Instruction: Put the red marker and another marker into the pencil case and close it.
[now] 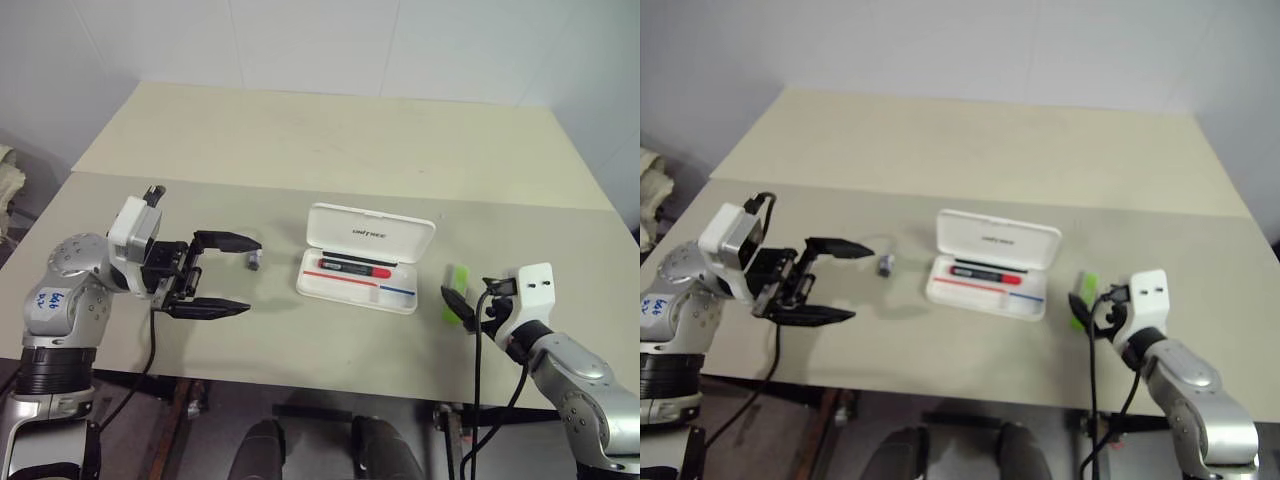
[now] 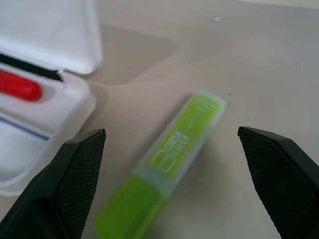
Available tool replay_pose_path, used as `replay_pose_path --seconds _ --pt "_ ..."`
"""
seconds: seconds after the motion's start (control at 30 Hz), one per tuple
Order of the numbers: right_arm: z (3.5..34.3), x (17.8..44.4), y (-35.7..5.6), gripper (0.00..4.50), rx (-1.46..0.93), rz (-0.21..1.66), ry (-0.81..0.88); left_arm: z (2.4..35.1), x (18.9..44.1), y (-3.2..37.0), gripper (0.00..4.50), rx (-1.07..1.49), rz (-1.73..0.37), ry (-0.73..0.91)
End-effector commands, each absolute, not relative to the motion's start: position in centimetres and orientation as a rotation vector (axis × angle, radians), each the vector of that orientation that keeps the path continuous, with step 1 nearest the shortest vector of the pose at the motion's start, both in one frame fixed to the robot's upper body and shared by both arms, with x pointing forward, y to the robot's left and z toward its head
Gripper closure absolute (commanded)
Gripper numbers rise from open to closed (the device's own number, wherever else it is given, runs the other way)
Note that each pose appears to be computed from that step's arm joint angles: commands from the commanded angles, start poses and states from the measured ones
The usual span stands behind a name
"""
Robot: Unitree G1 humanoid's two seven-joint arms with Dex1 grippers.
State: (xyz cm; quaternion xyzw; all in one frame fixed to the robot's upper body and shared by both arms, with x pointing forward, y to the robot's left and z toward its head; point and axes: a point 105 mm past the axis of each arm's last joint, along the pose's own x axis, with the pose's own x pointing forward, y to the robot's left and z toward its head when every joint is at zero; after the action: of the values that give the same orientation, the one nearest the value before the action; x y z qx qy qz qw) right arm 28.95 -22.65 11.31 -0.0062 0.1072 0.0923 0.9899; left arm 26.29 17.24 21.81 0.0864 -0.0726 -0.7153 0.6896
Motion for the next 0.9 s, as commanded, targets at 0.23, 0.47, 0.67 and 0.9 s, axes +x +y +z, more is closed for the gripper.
replay_pose_path --seconds 0.23,0.47,0.67,0.9 --pt "10.5 29.4 -22.5 0.00 0.042 0.146 0.268 22.7 24.8 20.0 0.02 0.246 -1.609 -0.155" --pt "8.7 29.8 -21.8 0.00 0.052 0.136 0.353 22.7 24.8 20.1 0.02 0.258 -1.578 -0.165" --pt "7.1 29.9 -21.3 0.00 0.034 0.131 0.439 22.7 24.9 20.1 0.02 0.267 -1.567 -0.171" --pt "6.7 30.0 -21.7 2.25 0.002 0.103 0.467 22.9 25.0 19.8 0.00 0.275 -1.559 -0.183"
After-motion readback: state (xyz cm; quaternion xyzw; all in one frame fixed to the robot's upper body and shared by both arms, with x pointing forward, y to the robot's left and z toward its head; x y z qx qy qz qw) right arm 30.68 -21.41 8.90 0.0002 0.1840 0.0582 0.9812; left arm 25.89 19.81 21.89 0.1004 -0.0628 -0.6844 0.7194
